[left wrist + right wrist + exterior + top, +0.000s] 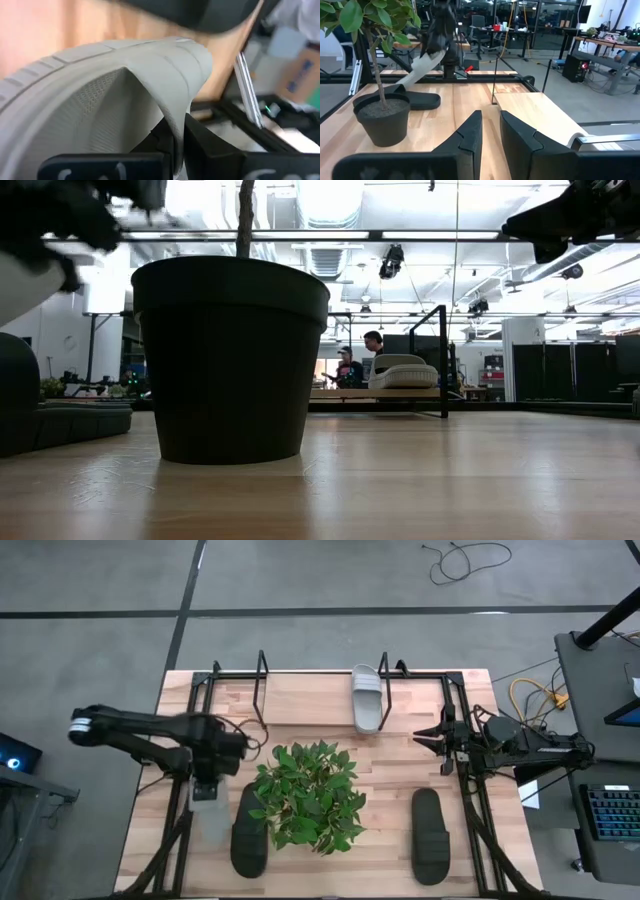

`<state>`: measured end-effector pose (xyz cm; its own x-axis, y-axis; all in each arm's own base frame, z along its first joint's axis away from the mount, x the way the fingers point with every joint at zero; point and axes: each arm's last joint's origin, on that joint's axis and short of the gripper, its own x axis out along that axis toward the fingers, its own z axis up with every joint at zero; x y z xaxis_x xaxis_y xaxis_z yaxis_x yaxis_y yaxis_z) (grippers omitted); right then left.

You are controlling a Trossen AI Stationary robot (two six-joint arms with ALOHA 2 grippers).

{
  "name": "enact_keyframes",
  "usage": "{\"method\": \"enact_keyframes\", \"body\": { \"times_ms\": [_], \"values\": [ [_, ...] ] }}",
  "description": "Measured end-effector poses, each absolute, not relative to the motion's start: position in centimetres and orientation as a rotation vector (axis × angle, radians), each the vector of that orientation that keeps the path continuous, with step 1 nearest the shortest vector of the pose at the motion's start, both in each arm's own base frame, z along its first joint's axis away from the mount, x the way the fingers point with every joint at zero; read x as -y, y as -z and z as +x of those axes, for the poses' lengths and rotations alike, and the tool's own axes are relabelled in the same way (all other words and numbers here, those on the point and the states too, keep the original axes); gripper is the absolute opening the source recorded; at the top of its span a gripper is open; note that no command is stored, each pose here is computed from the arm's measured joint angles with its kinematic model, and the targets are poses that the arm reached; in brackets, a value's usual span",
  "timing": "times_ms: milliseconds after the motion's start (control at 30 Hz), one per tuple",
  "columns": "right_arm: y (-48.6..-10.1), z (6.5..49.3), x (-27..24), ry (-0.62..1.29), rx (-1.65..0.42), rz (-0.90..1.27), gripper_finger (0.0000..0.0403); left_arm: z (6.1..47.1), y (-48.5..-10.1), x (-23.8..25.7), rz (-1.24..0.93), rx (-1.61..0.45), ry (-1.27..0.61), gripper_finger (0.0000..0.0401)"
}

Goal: Pick and place slides into the shelf
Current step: Put the gray slide on the shelf

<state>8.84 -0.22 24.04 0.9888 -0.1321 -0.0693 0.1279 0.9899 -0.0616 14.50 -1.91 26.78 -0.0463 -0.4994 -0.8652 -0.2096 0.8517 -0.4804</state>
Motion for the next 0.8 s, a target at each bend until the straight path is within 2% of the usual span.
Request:
{"method": "enact_keyframes", "body": {
  "times_ms": [133,300,467,800],
  "values": [
    [-24.0,8.8,0.2,0.131,-0.073,-0.058,0.0059,14.1,-30.0,1.6,-0.455,-1.499,0.173,0.0001],
    [-24.1,8.8,0.2,0.130,-0.072,-0.059,0.0059,13.3,-33.6,1.2,-0.411,-1.434,0.029,0.0000],
    [-24.1,8.8,0.2,0.130,-0.072,-0.059,0.0059,13.0,-36.6,1.0,-0.357,-1.302,-0.005,0.0000],
    [-24.1,8.8,0.2,0.129,-0.070,-0.042,0.0059,13.2,-40.6,-0.2,0.027,-1.016,-0.214,0.0000]
  ]
}}
